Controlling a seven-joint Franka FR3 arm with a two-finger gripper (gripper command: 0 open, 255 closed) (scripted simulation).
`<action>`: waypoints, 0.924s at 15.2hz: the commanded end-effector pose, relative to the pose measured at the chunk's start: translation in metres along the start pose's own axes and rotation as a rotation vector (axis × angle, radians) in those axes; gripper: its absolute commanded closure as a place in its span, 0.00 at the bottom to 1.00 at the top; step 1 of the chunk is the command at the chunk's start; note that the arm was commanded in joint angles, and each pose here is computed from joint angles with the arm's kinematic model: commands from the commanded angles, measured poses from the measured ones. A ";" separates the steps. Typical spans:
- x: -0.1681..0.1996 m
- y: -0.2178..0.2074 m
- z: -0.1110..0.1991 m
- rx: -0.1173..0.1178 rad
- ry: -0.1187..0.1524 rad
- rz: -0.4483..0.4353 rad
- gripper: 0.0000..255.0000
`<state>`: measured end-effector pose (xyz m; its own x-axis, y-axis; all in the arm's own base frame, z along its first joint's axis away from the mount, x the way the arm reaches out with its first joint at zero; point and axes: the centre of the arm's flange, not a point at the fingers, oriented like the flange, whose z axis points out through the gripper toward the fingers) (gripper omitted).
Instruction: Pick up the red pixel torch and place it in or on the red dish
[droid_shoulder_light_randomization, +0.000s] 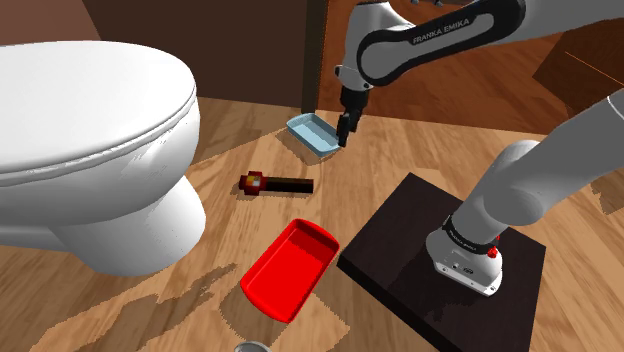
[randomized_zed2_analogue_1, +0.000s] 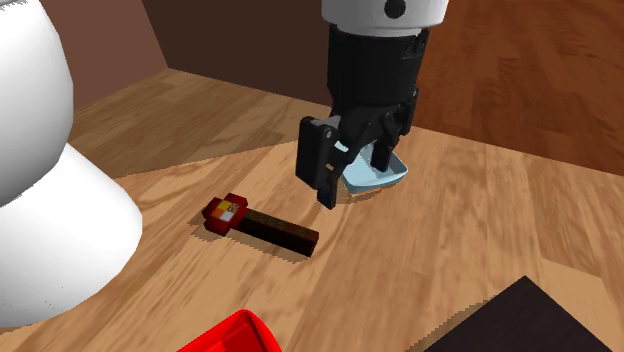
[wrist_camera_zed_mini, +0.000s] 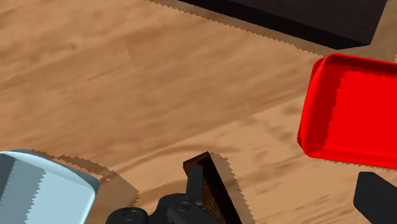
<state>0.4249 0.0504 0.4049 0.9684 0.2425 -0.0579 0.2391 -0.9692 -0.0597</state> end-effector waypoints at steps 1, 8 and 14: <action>0.017 0.003 0.022 -0.003 0.005 -0.024 0.00; 0.078 0.004 0.089 -0.012 0.018 -0.105 0.00; 0.131 0.001 0.147 -0.020 0.030 -0.174 0.00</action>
<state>0.5368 0.0855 0.2620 0.9187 0.3942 -0.0222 0.3929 -0.9183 -0.0477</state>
